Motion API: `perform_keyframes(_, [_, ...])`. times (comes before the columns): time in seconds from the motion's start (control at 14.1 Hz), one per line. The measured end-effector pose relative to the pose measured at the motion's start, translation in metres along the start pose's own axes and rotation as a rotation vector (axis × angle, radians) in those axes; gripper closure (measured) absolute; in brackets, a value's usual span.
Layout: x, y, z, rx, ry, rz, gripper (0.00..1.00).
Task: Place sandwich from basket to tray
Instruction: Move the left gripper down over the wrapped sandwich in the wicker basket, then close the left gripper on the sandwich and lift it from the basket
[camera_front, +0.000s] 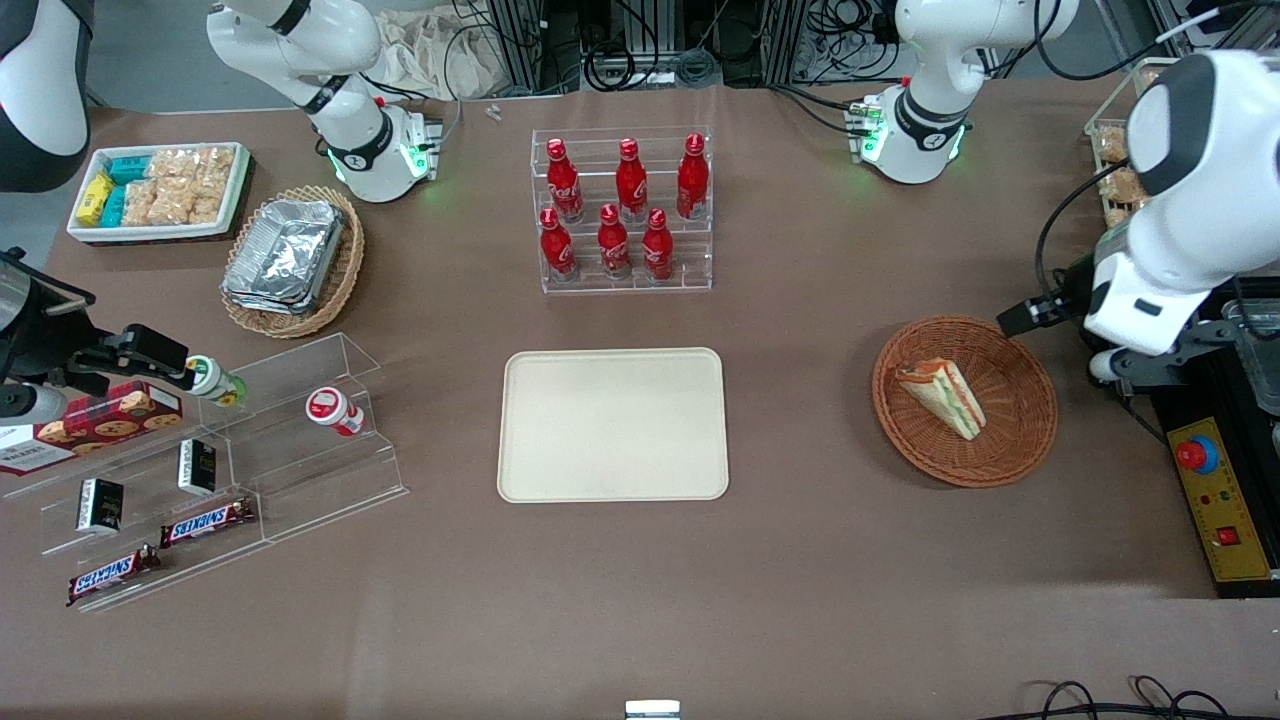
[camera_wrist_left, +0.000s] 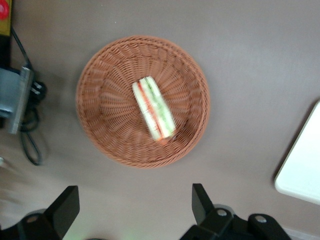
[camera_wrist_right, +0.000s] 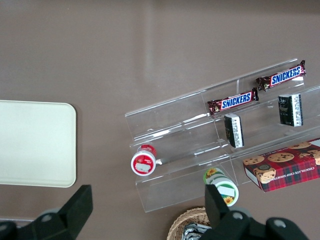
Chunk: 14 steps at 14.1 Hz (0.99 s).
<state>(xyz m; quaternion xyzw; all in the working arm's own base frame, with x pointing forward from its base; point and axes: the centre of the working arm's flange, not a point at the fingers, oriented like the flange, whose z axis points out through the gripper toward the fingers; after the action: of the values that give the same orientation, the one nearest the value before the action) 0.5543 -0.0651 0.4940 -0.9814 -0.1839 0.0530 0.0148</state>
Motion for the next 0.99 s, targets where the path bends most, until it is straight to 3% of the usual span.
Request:
perform_keyframes(0.35, [0.020,0.038,0.078,0.018,-0.048,-0.160,0.00])
perform_keyframes(0.99, [0.012,0.019,0.196,0.005,-0.034,-0.355,0.00])
